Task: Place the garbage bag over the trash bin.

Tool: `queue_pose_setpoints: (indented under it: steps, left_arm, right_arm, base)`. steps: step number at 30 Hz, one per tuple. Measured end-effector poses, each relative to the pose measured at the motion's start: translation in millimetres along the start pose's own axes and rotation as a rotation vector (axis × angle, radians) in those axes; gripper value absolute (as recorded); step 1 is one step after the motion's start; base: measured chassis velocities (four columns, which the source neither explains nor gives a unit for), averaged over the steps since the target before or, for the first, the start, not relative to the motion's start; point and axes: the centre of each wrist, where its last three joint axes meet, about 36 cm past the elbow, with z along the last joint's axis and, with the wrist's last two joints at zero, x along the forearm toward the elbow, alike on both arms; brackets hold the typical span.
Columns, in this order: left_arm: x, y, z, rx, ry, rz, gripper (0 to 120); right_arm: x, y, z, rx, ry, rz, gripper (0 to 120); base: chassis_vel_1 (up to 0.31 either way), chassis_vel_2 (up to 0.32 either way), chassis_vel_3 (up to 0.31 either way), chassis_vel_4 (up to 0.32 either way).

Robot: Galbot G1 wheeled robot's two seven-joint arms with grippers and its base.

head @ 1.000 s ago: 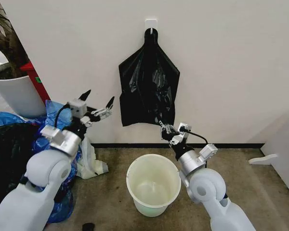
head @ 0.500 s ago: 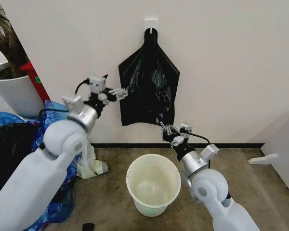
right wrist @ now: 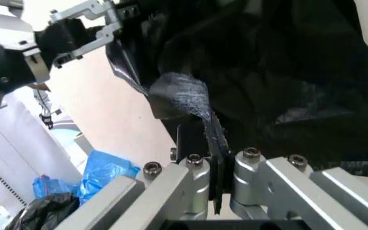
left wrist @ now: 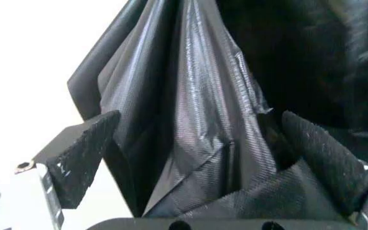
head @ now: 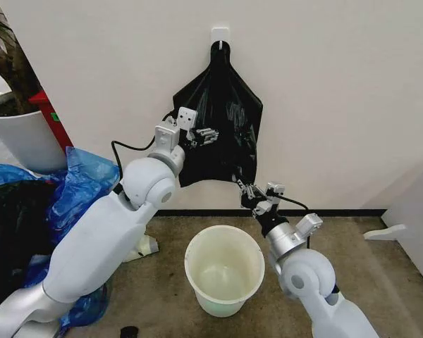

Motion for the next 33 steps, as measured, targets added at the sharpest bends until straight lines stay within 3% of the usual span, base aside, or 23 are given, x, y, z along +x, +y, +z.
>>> queue_pose_setpoints:
  steps: [6,11,14,16,18,22,33]
  left_arm:
    - [-12,4,5,-0.014,0.036,-0.028,100]
    - [-13,4,7,-0.010,0.047,-0.026,90]
    - [-10,3,8,-0.003,0.049,-0.018,79]
    - [-4,0,11,0.001,0.048,-0.009,66]
    - [-3,-1,11,0.001,0.048,-0.008,65]
    - [10,-4,16,0.003,0.051,-0.011,44]
    - [22,-8,24,0.008,0.073,-0.010,8]
  right_arm:
    - [-2,2,1,-0.008,-0.004,-0.008,0]
    - [0,3,1,-0.010,-0.007,-0.010,0]
    - [1,4,0,-0.010,-0.010,-0.009,0]
    - [4,6,-1,-0.012,-0.014,-0.009,0]
    - [4,6,-2,-0.013,-0.014,-0.008,0]
    - [6,7,-3,-0.014,-0.020,-0.005,0]
    - [6,11,-3,-0.018,-0.021,-0.002,0]
  base:
    - [0.000,0.000,0.000,0.000]
    - [0.000,0.000,0.000,0.000]
    - [0.000,0.000,0.000,0.000]
    - [0.000,0.000,0.000,0.000]
    - [0.000,0.000,0.000,0.000]
    - [0.000,0.000,0.000,0.000]
    - [0.000,0.000,0.000,0.000]
